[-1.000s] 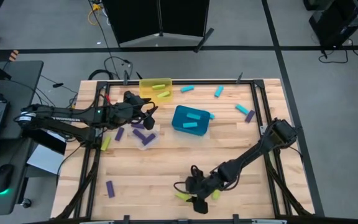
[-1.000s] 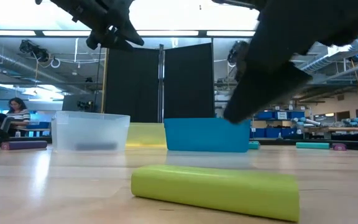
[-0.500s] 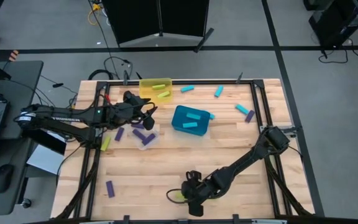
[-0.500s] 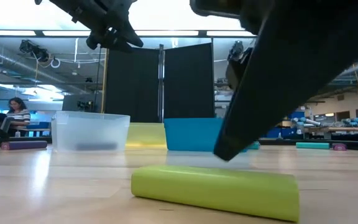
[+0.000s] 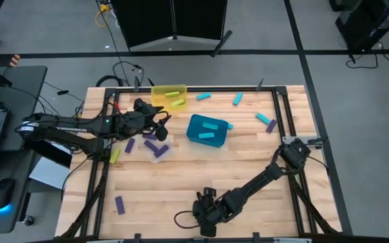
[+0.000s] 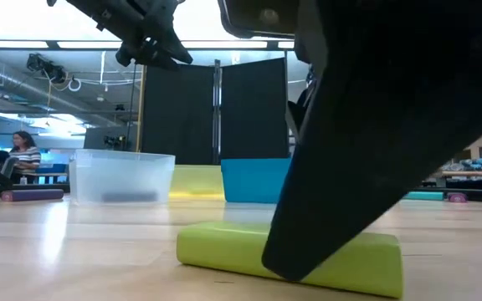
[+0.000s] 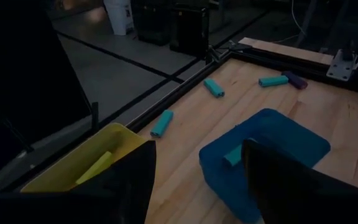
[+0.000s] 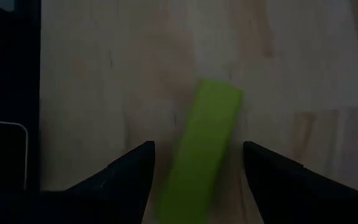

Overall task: Sort blocks
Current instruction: Put the green block into the yellow bin

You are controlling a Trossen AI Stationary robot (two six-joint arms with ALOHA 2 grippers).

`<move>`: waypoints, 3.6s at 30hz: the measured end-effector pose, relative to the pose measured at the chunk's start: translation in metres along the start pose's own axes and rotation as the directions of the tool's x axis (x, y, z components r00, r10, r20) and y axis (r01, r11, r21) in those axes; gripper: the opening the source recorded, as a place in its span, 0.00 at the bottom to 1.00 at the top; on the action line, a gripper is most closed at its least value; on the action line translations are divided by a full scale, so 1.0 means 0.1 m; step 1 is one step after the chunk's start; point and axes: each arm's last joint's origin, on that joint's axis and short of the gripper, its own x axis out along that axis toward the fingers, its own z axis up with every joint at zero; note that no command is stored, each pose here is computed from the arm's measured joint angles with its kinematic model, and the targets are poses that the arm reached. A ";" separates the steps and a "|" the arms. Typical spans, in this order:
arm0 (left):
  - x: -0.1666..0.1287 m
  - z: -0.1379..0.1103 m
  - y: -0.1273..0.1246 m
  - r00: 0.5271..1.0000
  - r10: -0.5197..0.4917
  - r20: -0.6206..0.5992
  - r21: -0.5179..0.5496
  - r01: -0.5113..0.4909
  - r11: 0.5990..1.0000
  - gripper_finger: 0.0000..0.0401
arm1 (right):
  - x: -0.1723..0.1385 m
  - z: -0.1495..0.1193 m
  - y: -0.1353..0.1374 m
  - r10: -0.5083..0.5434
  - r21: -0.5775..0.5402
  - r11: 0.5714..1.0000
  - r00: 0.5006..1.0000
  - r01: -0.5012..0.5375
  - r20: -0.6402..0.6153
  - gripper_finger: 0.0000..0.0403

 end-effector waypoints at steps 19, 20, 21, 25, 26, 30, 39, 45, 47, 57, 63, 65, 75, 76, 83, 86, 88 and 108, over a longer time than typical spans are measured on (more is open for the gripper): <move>0.00 0.00 0.00 1.000 0.000 -0.001 0.003 0.000 1.000 0.61 | 0.00 -0.03 -0.05 -0.024 -0.034 0.999 0.998 0.022 -0.054 0.38; 0.00 0.00 0.00 1.000 0.000 -0.001 0.004 0.000 1.000 0.61 | 0.00 -0.04 -0.06 -0.025 -0.045 0.999 0.998 0.022 -0.055 0.36; 0.00 0.00 0.00 1.000 0.000 -0.001 0.004 0.000 1.000 0.61 | 0.00 -0.04 -0.06 -0.026 -0.051 0.998 0.998 0.023 -0.057 0.35; 0.00 0.00 0.00 1.000 0.001 -0.001 0.005 -0.001 1.000 0.61 | 0.00 -0.03 -0.07 -0.021 -0.068 0.998 0.998 0.016 -0.066 0.29; 0.00 0.00 0.00 1.000 0.001 -0.001 0.005 -0.001 1.000 0.61 | 0.00 -0.03 -0.07 -0.020 -0.070 0.997 0.997 0.015 -0.068 0.29; 0.00 0.00 0.00 1.000 0.001 -0.001 0.004 -0.001 1.000 0.61 | 0.00 -0.03 -0.08 -0.021 -0.078 0.997 0.997 0.015 -0.071 0.29; 0.00 0.00 0.00 1.000 0.000 0.000 0.021 0.000 1.000 0.61 | 0.00 -0.01 -0.10 -0.044 -0.120 0.992 0.997 0.037 -0.056 0.29; 0.00 0.00 0.00 1.000 0.000 0.000 0.023 0.000 1.000 0.61 | -0.03 0.01 -0.13 -0.058 -0.149 0.988 0.997 0.050 -0.045 0.29; 0.00 0.00 0.00 1.000 0.000 0.000 0.023 0.000 1.000 0.61 | -0.08 0.02 -0.14 -0.076 -0.166 0.984 0.997 0.069 -0.035 0.29; 0.00 0.04 -0.01 0.999 -0.007 0.033 0.042 0.005 0.999 0.61 | -0.54 0.25 -0.31 -0.212 -0.207 0.952 0.974 0.225 0.083 0.29; -0.07 0.10 0.03 0.997 -0.013 0.078 0.055 0.008 0.998 0.61 | -0.90 0.53 -0.53 -0.306 -0.207 0.912 0.923 0.355 0.233 0.29; -0.13 0.14 0.07 0.995 -0.004 0.099 0.057 -0.002 0.998 0.61 | -1.00 0.63 -0.65 -0.342 -0.205 0.893 0.899 0.402 0.271 0.29; -0.50 0.27 0.32 0.980 0.021 0.197 0.006 -0.023 1.000 0.61 | -1.35 1.27 -1.54 -0.361 -0.219 0.851 0.836 0.476 0.414 0.29; -0.52 0.27 0.34 0.980 0.024 0.196 0.007 -0.026 1.000 0.61 | -1.37 1.34 -1.66 -0.347 -0.230 0.852 0.836 0.471 0.425 0.29; -0.65 0.26 0.46 0.979 0.061 0.196 0.002 -0.062 0.998 0.61 | -1.51 1.67 -2.62 -0.272 -0.217 0.873 0.806 0.437 0.526 0.29; -0.69 0.26 0.48 0.977 0.067 0.201 -0.004 -0.067 0.998 0.61 | -1.62 1.74 -3.08 -0.270 -0.167 0.886 0.773 0.433 0.575 0.29; -0.70 0.26 0.49 0.977 0.068 0.203 -0.006 -0.068 0.998 0.61 | -1.71 1.76 -3.37 -0.271 -0.130 0.894 0.748 0.429 0.606 0.30; -0.69 0.23 0.51 0.976 0.123 0.178 -0.034 -0.119 0.992 0.61 | -1.05 1.76 -4.63 -0.217 0.015 0.963 0.743 0.268 0.633 0.30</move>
